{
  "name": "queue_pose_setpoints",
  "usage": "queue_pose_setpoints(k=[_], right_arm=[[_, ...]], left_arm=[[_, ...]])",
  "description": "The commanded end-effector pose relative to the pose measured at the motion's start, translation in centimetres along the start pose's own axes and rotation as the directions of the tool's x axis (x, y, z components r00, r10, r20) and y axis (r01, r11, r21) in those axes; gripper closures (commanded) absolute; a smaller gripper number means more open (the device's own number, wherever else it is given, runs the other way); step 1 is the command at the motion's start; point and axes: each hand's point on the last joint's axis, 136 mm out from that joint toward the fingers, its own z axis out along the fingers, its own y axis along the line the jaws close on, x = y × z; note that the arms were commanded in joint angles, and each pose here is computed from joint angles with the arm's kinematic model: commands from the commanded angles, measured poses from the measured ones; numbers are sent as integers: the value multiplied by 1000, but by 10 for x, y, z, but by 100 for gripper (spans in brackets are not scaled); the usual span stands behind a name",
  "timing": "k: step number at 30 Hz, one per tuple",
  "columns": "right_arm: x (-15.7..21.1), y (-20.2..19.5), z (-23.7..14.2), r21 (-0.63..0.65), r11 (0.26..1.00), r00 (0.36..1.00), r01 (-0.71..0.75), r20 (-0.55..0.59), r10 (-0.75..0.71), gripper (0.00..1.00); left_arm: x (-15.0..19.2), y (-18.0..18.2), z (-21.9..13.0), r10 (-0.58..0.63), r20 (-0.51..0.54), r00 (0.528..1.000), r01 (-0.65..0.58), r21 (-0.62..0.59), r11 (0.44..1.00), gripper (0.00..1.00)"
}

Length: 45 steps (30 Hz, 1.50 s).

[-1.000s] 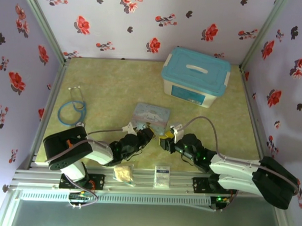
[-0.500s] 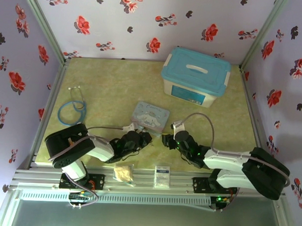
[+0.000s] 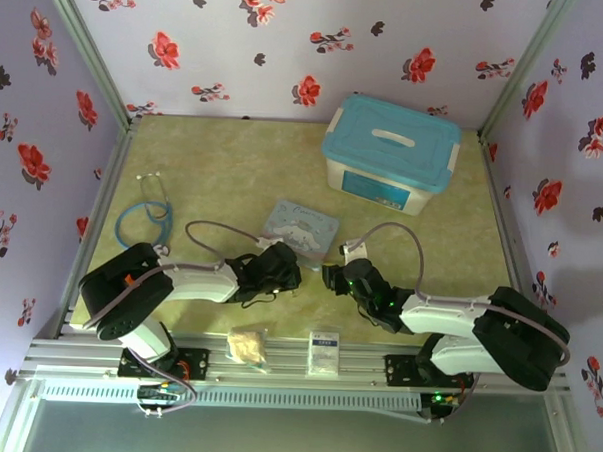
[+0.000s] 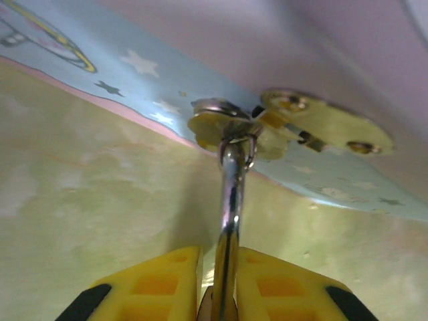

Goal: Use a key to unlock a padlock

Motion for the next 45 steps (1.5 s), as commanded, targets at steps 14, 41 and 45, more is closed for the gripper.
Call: queue_pose_setpoints(k=[14,41,45], right_arm=[[-10,-7,-3,41,999,999,-10,31,9,48],[-9,-11,-12,27,998,996,-58,65,56,49],[-15,-6,-25,-12,994,993,-105,52,105,42]], left_arm=[[10,31,-25,357,-134,924,-379,-421,824,76],[24,-26,-40,416,-86,905,-420,-319,849,75],[4,-30,-58,378,-3,926,-367,-250,896,62]])
